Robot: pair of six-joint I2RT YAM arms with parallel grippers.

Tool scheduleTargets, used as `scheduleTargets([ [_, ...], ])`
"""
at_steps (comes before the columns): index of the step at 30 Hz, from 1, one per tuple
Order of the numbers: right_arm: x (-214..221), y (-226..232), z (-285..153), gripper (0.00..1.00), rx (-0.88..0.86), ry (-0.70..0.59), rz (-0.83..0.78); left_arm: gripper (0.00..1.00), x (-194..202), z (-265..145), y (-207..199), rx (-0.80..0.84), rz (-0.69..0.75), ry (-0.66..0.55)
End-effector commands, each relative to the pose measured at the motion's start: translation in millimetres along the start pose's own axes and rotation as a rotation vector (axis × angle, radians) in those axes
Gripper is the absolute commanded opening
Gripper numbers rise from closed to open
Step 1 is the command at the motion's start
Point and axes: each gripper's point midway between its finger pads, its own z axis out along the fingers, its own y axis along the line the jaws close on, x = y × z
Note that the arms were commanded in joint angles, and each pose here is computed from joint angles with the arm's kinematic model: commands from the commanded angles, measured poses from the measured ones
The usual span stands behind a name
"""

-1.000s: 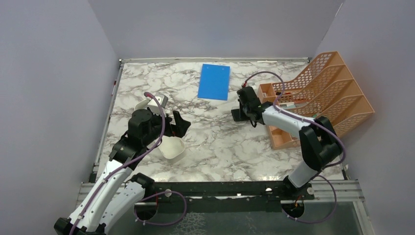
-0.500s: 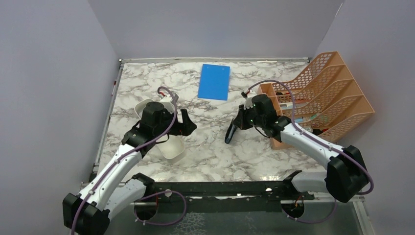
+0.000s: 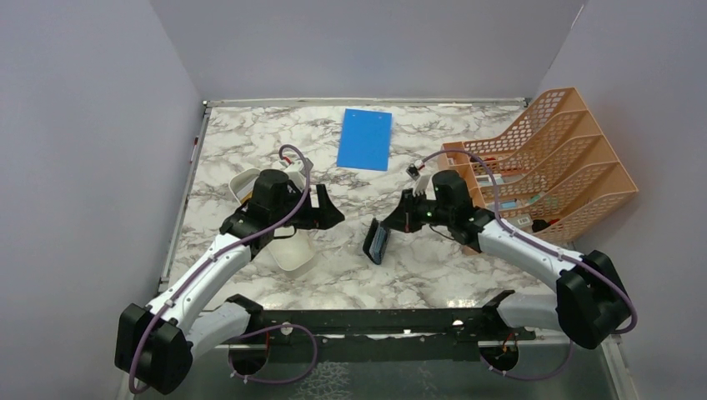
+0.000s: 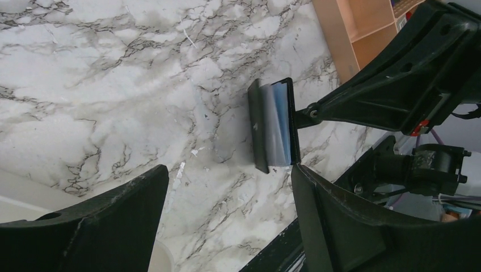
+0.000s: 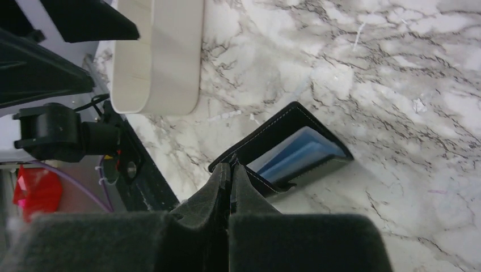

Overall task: Put the credit cards into the card holder
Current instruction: Open the card holder at the center of the board.

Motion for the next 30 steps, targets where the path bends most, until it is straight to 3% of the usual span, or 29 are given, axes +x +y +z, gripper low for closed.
scheduleTargets([
  [1, -37, 43, -13, 0.01, -0.137, -0.090, -0.086, 0.81, -1, 4, -10, 0.059, -0.022, -0.005],
  [10, -9, 23, -2, 0.01, -0.104, -0.005, -0.038, 0.77, 1, 9, -8, 0.060, -0.038, 0.010],
  [20, 24, -51, -24, 0.02, 0.307, -0.008, 0.073, 0.68, 9, 22, -4, 0.057, -0.047, 0.068],
  [30, 42, -94, -53, 0.03, 0.594, -0.011, 0.164, 0.71, 27, 42, -22, 0.089, -0.022, 0.139],
])
